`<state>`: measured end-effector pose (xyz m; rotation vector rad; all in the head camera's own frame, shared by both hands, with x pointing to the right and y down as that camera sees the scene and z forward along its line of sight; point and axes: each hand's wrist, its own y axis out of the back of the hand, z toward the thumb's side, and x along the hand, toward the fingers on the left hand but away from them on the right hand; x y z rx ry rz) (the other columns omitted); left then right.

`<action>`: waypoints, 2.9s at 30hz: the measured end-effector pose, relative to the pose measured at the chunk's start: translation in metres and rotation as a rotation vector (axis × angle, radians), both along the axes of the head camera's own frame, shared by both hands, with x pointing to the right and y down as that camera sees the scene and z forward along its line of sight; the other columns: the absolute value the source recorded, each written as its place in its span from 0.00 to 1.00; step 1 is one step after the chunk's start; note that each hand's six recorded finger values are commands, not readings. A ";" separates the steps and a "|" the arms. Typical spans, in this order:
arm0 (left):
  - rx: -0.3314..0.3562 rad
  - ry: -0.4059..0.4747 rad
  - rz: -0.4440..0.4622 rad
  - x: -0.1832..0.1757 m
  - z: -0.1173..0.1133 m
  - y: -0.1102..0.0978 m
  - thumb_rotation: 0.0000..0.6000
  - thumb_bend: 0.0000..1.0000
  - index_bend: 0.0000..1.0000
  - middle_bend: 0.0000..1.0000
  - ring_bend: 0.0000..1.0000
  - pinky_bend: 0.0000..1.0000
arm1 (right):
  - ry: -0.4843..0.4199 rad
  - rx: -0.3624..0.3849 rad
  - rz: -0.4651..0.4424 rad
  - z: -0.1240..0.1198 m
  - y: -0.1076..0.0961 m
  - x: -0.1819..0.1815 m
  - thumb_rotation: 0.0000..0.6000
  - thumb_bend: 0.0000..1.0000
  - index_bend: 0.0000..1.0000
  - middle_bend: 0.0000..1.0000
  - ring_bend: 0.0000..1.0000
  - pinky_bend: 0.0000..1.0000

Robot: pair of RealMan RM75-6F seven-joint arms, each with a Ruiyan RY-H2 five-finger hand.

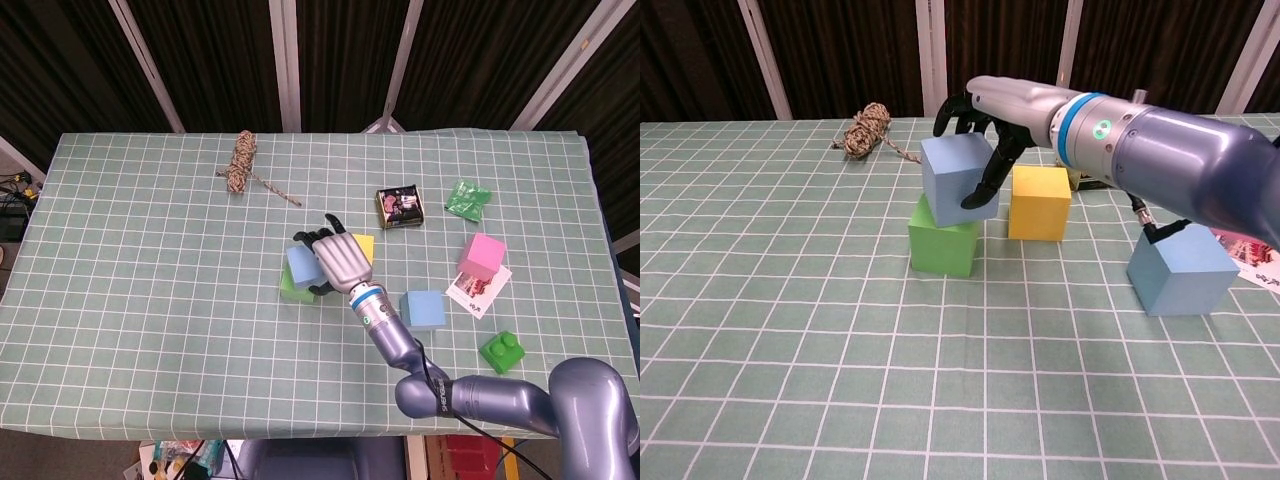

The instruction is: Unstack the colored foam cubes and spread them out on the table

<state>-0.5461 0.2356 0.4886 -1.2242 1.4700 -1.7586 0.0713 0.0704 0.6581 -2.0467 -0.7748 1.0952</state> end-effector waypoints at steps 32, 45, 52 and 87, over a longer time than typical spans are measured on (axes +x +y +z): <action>-0.029 -0.002 -0.018 -0.003 0.005 -0.004 1.00 0.17 0.15 0.06 0.00 0.00 | -0.239 -0.100 0.075 -0.067 0.071 0.103 1.00 0.12 0.51 0.70 0.58 0.20; -0.031 -0.002 -0.010 -0.001 0.005 -0.002 1.00 0.17 0.15 0.06 0.00 0.00 | -0.191 -0.146 0.026 -0.040 0.135 0.138 1.00 0.12 0.42 0.52 0.46 0.14; -0.035 -0.005 -0.004 0.001 0.006 -0.002 1.00 0.17 0.15 0.06 0.00 0.00 | -0.185 -0.129 0.052 -0.022 0.137 0.131 1.00 0.12 0.35 0.40 0.40 0.12; -0.040 0.001 0.004 0.003 0.006 -0.002 1.00 0.17 0.15 0.04 0.00 0.00 | -0.116 -0.127 0.242 -0.068 0.110 0.196 1.00 0.12 0.08 0.10 0.13 0.01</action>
